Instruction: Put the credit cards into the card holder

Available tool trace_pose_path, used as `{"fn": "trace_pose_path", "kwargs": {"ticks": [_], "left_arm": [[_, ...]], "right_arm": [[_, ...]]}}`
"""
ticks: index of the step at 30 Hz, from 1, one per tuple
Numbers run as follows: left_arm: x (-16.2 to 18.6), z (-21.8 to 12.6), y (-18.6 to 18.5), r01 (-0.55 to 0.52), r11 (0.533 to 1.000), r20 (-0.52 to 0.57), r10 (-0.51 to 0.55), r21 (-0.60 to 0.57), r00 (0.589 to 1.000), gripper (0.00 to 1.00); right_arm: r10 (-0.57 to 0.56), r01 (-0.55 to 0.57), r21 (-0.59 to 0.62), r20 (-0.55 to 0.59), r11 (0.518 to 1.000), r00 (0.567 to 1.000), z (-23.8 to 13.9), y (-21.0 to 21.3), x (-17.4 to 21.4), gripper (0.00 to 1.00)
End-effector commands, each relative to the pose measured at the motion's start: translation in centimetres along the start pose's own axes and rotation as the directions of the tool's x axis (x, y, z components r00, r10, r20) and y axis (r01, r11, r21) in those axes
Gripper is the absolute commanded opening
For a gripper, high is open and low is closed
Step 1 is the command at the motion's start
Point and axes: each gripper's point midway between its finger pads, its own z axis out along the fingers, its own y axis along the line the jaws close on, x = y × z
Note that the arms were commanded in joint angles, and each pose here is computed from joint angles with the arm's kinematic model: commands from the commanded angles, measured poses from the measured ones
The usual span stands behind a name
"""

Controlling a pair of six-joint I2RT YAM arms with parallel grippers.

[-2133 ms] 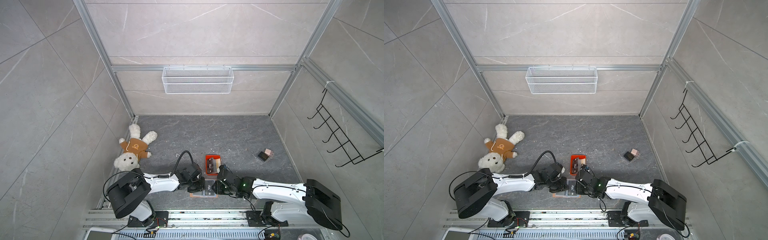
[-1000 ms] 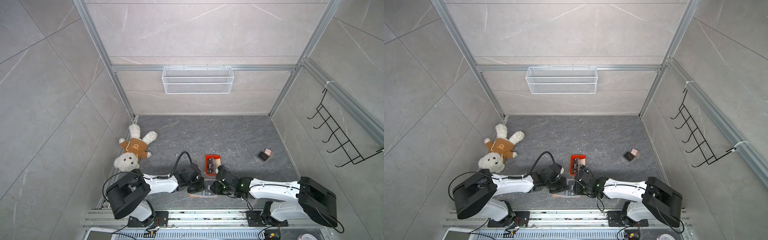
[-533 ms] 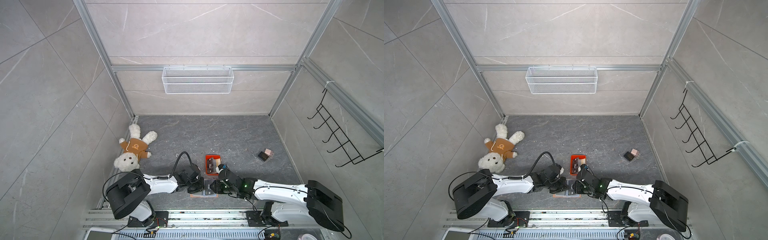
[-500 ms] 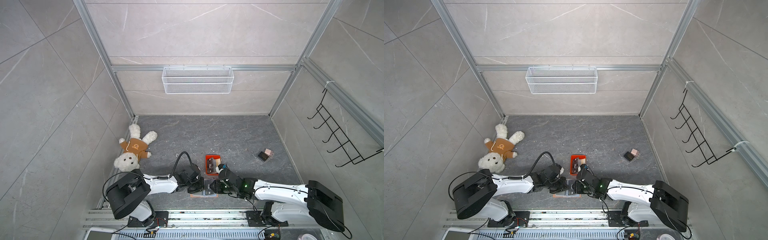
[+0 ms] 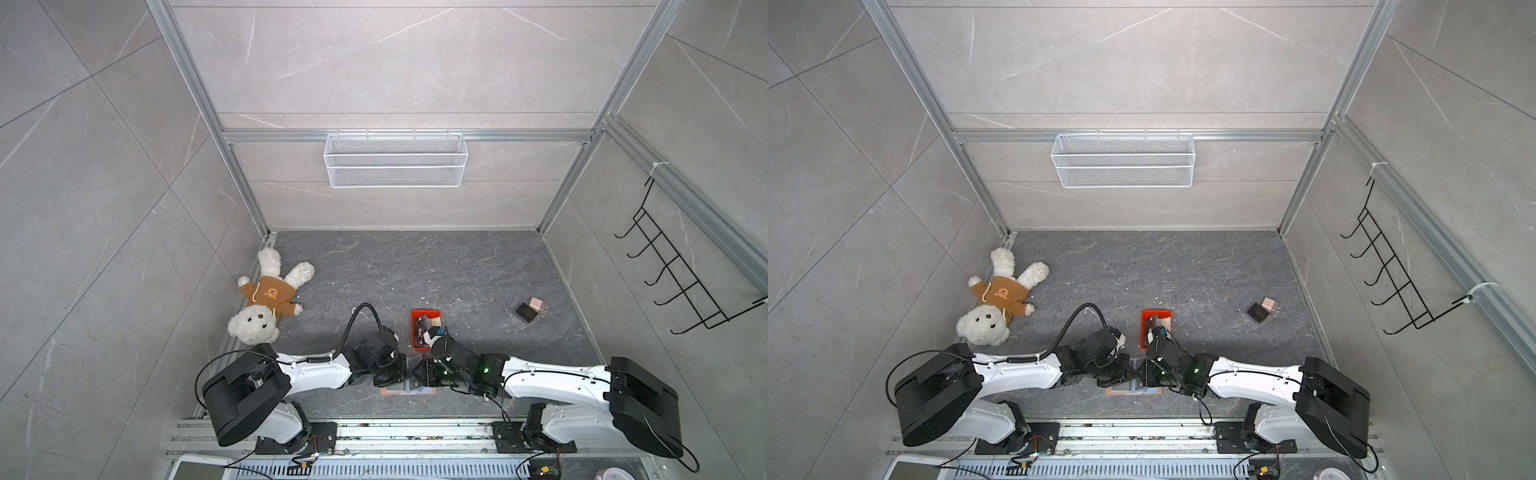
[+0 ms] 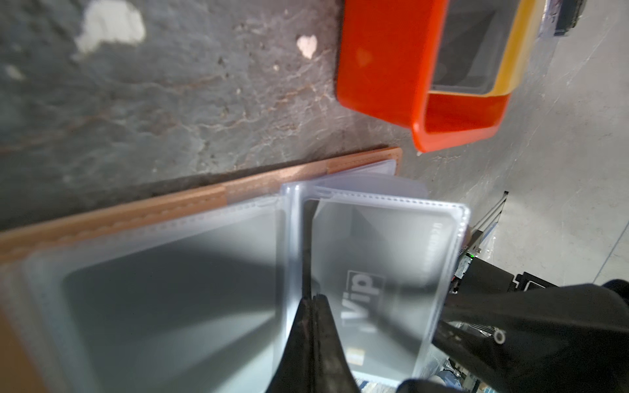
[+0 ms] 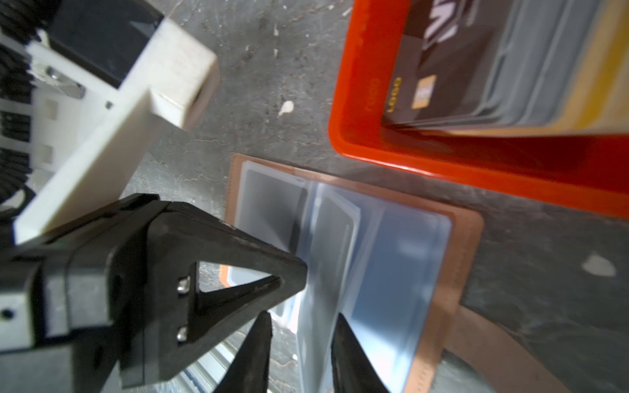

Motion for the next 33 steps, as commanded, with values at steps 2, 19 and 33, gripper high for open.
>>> {"fn": "trace_pose_path", "kwargs": {"ticks": [2, 19, 33], "left_arm": [[-0.1, -0.7, -0.3, 0.006, 1.000, 0.016, -0.006, 0.011, 1.000, 0.00], [-0.4, -3.5, 2.7, 0.068, 0.998, 0.070, -0.068, 0.004, 0.995, 0.00], [-0.7, -2.6, 2.2, 0.062, 0.998, 0.053, -0.063, 0.015, 0.997, 0.00]], "right_arm": [[-0.039, 0.039, 0.009, 0.000, 0.999, 0.999, 0.1, 1.2, -0.5, 0.35], [-0.070, 0.069, -0.017, -0.046, 0.997, 0.996, 2.2, 3.9, -0.1, 0.61], [-0.078, 0.075, -0.071, -0.034, 0.995, 0.996, 1.4, 5.0, -0.2, 0.68]]}}
